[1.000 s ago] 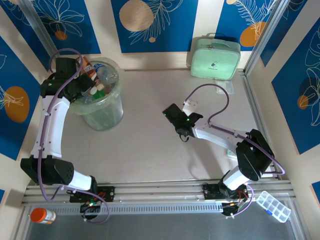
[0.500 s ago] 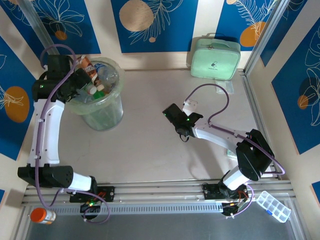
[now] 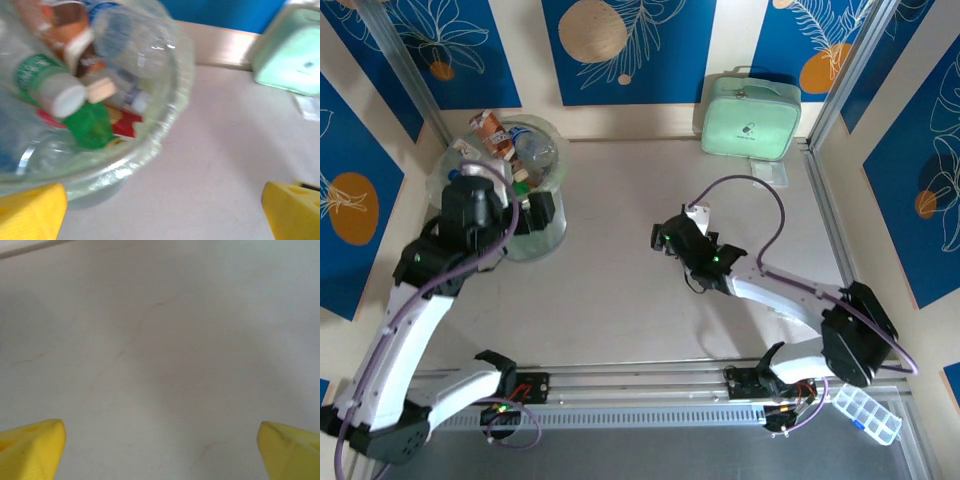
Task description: Put the plastic bottles in the bin
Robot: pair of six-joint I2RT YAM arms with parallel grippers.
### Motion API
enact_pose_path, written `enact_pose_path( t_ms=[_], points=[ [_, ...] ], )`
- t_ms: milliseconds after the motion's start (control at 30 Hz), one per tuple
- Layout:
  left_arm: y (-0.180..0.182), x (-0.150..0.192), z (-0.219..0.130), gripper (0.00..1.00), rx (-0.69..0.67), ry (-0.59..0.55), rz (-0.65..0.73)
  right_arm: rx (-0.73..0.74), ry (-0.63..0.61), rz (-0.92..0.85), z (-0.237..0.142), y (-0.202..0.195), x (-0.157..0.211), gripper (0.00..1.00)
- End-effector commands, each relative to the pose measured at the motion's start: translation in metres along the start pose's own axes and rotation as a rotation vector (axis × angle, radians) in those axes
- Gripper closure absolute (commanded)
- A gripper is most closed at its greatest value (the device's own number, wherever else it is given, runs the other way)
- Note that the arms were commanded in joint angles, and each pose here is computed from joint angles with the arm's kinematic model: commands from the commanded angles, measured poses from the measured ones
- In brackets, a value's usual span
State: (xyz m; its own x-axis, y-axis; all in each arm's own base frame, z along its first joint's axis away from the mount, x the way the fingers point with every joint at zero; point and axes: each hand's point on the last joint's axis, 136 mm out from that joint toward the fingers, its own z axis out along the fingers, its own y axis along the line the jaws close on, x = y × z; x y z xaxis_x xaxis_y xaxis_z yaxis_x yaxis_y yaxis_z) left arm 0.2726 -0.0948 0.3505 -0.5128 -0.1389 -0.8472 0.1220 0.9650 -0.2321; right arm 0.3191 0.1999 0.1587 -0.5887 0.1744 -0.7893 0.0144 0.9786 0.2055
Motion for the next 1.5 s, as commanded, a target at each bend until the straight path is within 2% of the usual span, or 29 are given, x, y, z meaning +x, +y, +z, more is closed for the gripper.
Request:
enact_pose_path(
  t_ms=[0, 67, 100, 167, 300, 400, 500, 600, 767, 833, 867, 900, 1033, 1133, 1267, 1367, 1433, 1467],
  points=[
    [-0.04, 0.009, -0.011, 0.01, 0.248, -0.085, 0.121, -0.278, -0.147, -0.101, -0.026, 0.047, -0.023, 0.01],
    [-0.046, 0.022, -0.013, 0.01, 0.301, -0.072, 0.113, -0.402, -0.234, -0.232, -0.047, 0.072, -0.027, 0.09],
    [-0.047, 0.026, -0.013, 0.01, 0.309, -0.064, 0.096, -0.451, -0.267, -0.297, -0.057, 0.083, -0.027, 0.0],
    [-0.046, 0.034, -0.013, 0.01, 0.314, -0.046, 0.057, -0.535, -0.306, -0.404, -0.074, 0.101, -0.024, 0.01],
    [-0.035, 0.057, -0.008, 0.01, 0.317, -0.083, 0.003, -0.547, -0.317, -0.439, -0.084, 0.103, -0.029, 0.01],
    [-0.031, 0.068, -0.013, 0.01, 0.367, -0.22, 0.054, -0.532, -0.384, -0.408, -0.093, 0.091, -0.041, 0.01],
    [-0.003, 0.082, -0.006, 0.01, 0.247, -0.3, 0.102, -0.558, -0.394, -0.36, -0.1, 0.077, -0.049, 0.01],
    [0.003, 0.105, 0.011, 0.01, 0.221, -0.308, 0.223, -0.554, -0.401, -0.264, -0.104, 0.057, -0.063, 0.01],
    [0.039, 0.147, 0.051, 0.01, 0.056, -0.292, 0.265, -0.57, -0.452, -0.187, -0.114, 0.028, -0.08, 0.01],
    [0.07, 0.15, 0.054, 0.01, -0.101, -0.323, 0.196, -0.588, -0.476, -0.23, -0.114, 0.023, -0.082, 0.01],
    [0.086, 0.148, 0.051, 0.01, -0.185, -0.338, 0.158, -0.577, -0.495, -0.27, -0.112, 0.019, -0.082, 0.01],
    [0.09, 0.147, 0.048, 0.01, -0.208, -0.357, 0.162, -0.549, -0.511, -0.306, -0.109, 0.014, -0.082, 0.01],
    [0.097, 0.137, 0.044, 0.01, -0.258, -0.456, 0.18, -0.429, -0.529, -0.414, -0.085, -0.006, -0.076, 0.01],
    [0.099, 0.13, 0.047, 0.01, -0.297, -0.499, 0.234, -0.355, -0.51, -0.419, -0.065, -0.022, -0.072, 0.01],
    [0.111, 0.13, 0.066, 0.01, -0.377, -0.454, 0.264, -0.267, -0.433, -0.398, -0.042, -0.048, -0.068, 0.01],
    [0.136, 0.147, 0.09, 0.01, -0.444, -0.353, 0.245, -0.186, -0.38, -0.334, -0.024, -0.08, -0.062, 0.01],
    [0.147, 0.154, 0.102, 0.01, -0.433, -0.332, 0.208, -0.129, -0.33, -0.297, -0.01, -0.104, -0.053, 0.01],
    [0.141, 0.153, 0.108, 0.01, -0.381, -0.329, 0.227, -0.101, -0.3, -0.283, -0.002, -0.116, -0.045, 0.01]
  ],
)
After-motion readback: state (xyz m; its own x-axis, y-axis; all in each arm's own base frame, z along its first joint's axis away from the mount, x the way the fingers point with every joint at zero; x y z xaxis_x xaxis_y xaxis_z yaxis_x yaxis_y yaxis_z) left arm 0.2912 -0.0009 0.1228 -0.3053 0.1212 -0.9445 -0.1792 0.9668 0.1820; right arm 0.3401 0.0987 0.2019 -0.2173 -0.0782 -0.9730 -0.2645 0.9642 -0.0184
